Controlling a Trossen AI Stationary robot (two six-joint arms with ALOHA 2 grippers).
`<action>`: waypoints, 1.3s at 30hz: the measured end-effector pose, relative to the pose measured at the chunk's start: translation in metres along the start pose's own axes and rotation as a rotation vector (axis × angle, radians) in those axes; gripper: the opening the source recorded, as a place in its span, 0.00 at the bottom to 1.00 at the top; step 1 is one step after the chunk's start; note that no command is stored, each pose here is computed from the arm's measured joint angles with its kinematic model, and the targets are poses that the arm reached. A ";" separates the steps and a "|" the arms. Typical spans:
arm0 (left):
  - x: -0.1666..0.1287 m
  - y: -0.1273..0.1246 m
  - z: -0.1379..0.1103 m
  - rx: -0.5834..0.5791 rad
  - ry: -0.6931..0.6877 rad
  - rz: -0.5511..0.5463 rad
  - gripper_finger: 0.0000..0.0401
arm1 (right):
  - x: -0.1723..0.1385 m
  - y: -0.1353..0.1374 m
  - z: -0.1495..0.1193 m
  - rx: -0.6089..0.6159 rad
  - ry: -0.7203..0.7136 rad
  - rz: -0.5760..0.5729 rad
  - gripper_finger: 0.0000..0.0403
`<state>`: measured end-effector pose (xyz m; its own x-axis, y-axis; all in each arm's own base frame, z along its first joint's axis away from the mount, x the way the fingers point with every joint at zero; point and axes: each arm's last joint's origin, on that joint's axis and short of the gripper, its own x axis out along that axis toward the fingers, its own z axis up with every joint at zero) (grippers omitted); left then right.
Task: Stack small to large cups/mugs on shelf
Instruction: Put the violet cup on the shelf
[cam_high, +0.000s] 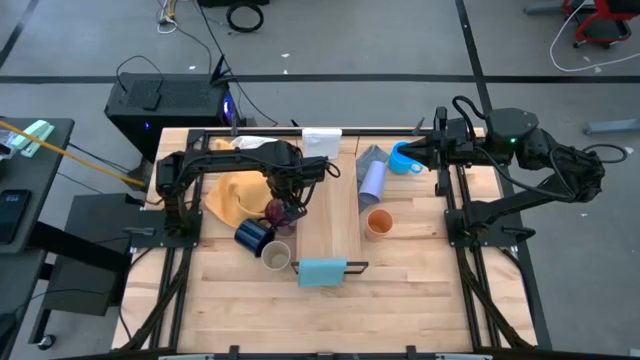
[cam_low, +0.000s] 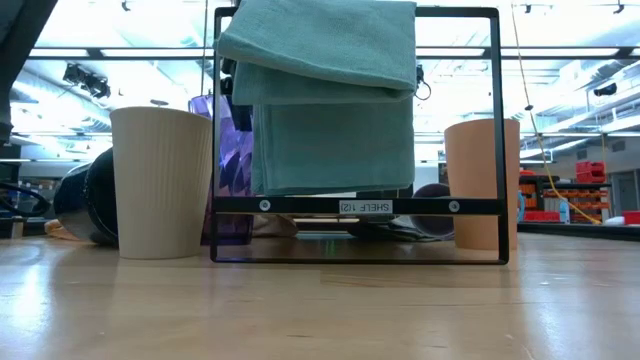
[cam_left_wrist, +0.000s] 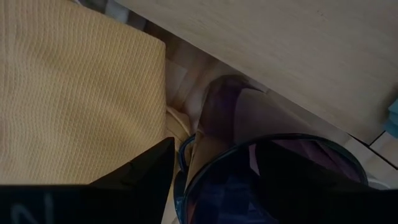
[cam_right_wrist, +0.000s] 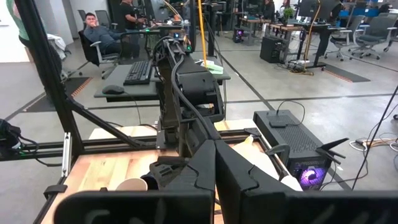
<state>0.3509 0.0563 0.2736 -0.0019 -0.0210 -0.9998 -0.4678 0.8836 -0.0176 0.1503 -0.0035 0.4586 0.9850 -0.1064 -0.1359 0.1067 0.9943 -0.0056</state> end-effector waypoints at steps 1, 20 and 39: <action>0.000 0.000 0.000 0.000 0.000 0.000 0.56 | 0.000 0.000 0.000 0.000 0.000 0.000 0.02; 0.003 -0.001 0.003 0.025 -0.012 -0.003 0.36 | 0.000 0.000 0.000 0.000 0.000 0.000 0.02; 0.012 0.001 0.007 0.104 0.019 0.030 0.13 | 0.000 0.000 0.000 0.000 -0.001 0.000 0.02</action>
<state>0.3569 0.0604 0.2617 -0.0322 -0.0016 -0.9995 -0.3733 0.9276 0.0106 0.1503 -0.0035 0.4587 0.9851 -0.1066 -0.1352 0.1068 0.9943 -0.0055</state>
